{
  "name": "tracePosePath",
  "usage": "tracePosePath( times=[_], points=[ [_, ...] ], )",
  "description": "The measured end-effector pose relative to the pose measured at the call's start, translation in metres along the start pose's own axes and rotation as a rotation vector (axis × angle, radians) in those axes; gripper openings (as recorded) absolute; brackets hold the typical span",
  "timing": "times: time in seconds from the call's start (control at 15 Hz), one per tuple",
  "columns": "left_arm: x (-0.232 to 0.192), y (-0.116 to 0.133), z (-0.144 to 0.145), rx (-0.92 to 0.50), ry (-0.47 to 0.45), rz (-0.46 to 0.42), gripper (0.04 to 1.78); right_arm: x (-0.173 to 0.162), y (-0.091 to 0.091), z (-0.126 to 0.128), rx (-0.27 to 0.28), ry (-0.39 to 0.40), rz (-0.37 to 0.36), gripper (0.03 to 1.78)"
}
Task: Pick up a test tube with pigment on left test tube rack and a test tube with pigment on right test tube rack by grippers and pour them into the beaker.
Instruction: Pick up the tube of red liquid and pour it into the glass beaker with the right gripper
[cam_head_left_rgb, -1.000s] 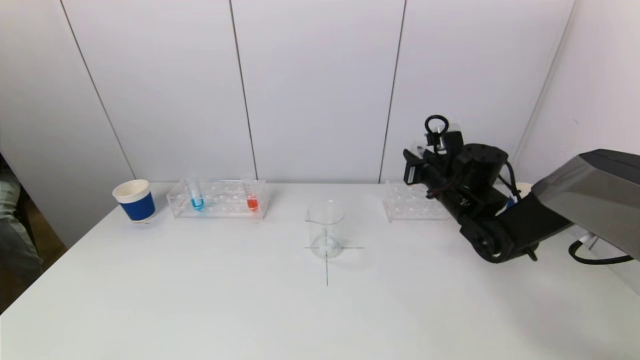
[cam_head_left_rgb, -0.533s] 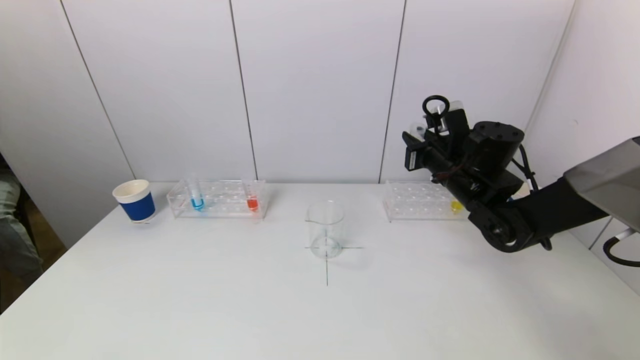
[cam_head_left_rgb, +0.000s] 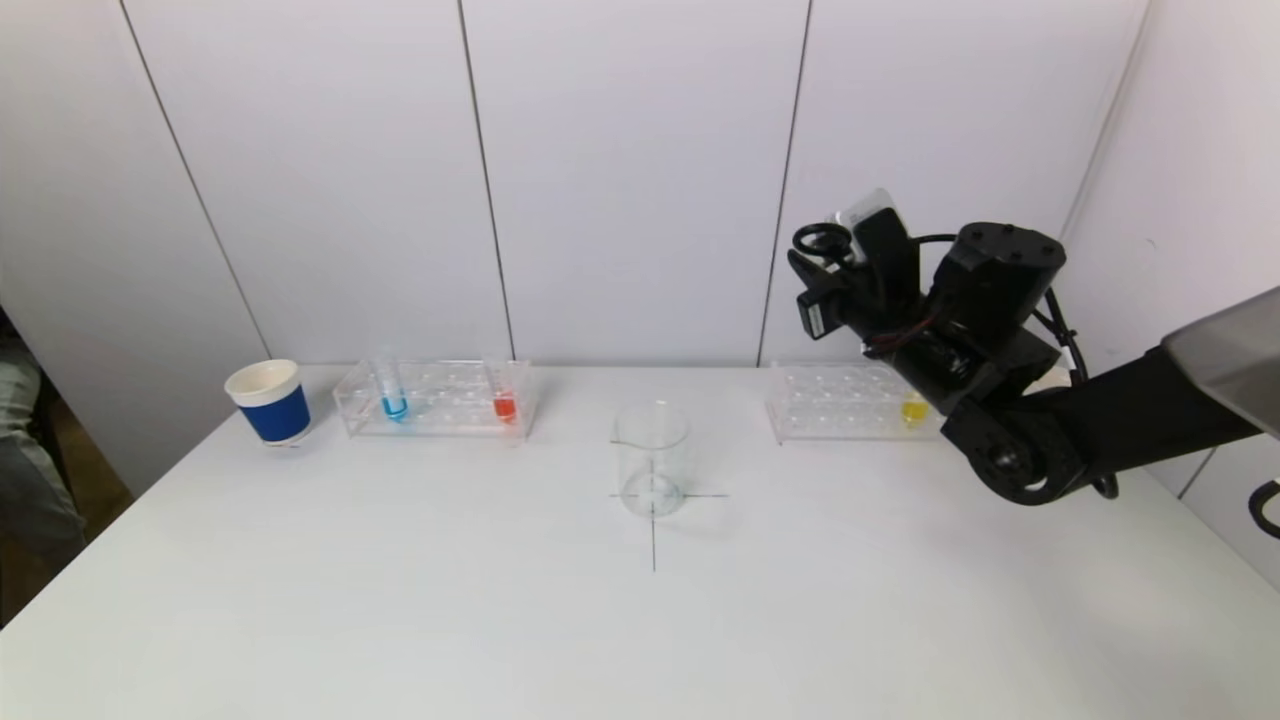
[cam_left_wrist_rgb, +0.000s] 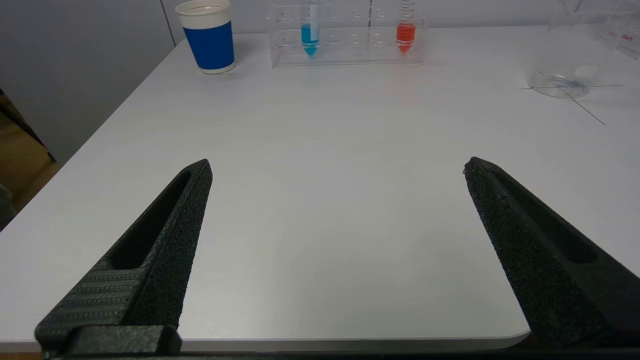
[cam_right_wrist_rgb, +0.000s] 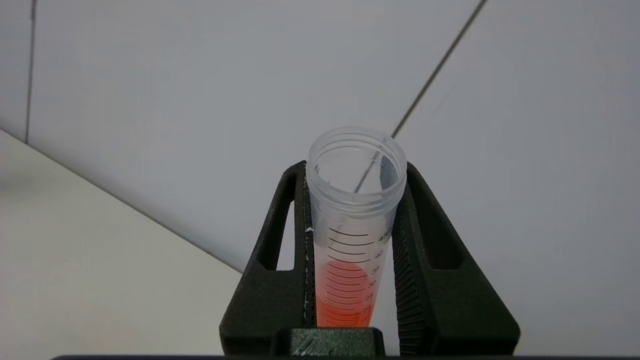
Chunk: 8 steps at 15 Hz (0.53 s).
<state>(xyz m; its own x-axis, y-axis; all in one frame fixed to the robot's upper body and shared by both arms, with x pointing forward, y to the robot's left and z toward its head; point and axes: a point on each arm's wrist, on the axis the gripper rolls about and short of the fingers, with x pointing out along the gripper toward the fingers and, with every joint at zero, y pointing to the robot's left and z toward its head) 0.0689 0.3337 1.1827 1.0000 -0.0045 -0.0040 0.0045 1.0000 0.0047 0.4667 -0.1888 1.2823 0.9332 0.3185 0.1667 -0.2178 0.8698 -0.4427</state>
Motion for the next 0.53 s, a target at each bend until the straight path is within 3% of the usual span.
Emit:
tracePosePath(
  times=[0.53],
  points=[
    [0.0, 0.0, 0.0, 0.0, 0.0, -0.001, 1.76, -0.001, 0.029, 0.012, -0.159, -0.086, 0.152, 0.49]
  ],
)
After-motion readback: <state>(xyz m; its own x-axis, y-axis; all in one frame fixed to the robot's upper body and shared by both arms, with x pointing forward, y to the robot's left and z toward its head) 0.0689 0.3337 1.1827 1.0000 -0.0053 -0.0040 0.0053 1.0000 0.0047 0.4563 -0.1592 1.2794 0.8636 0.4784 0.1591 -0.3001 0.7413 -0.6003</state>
